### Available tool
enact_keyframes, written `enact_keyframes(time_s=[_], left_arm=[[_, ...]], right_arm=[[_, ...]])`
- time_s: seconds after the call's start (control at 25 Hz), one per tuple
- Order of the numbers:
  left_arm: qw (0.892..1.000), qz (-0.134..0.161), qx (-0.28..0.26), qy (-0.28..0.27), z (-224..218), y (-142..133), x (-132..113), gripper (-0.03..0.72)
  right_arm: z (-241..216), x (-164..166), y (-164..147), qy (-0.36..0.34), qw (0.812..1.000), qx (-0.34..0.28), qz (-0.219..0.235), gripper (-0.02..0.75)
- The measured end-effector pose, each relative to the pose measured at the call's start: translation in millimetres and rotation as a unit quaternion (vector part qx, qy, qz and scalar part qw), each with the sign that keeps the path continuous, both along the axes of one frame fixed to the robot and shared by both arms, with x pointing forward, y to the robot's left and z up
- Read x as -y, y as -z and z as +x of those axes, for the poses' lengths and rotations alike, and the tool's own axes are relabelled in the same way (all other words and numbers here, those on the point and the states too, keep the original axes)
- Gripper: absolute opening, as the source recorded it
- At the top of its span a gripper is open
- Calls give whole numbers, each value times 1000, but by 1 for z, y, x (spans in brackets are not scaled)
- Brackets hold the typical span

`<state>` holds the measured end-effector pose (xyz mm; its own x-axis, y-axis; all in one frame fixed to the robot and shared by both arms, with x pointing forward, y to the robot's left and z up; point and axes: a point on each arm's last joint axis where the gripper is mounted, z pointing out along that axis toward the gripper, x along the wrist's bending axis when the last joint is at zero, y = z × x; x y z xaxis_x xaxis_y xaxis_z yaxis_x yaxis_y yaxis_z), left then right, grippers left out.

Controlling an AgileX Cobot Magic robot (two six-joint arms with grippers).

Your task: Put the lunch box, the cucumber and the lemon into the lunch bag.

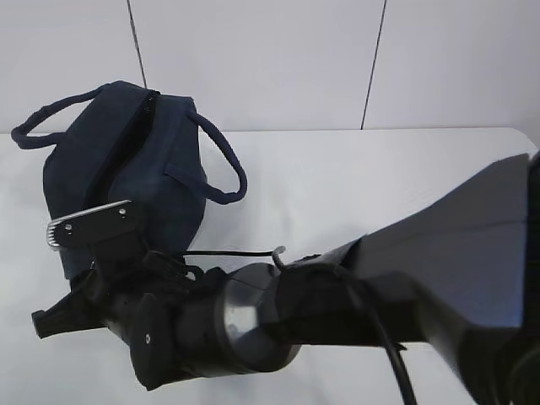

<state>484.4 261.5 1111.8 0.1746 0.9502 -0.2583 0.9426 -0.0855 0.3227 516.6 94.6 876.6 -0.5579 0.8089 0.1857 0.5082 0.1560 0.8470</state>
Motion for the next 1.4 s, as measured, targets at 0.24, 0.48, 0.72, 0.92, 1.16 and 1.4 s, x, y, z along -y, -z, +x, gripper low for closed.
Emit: enact_keyframes(time_s=[0.24,0.48,0.72,0.92,1.16,1.4], left_arm=[[1000,0,0,0,0,0,0,232],[1000,0,0,0,0,0,0,232],[1000,0,0,0,0,0,0,232],[1000,-1,0,0,0,0,0,232],[1000,-2,0,0,0,0,0,232],[1000,-2,0,0,0,0,0,232]], right_arm=[[2,2,6,26,1000,-9,8,236],[5,1,2,33,999,0,17,238],[8,-4,5,35,999,2,22,239],[8,-3,16,46,999,-17,19,239],[8,-4,16,50,998,-20,22,239],[8,-3,16,59,997,-27,28,172]])
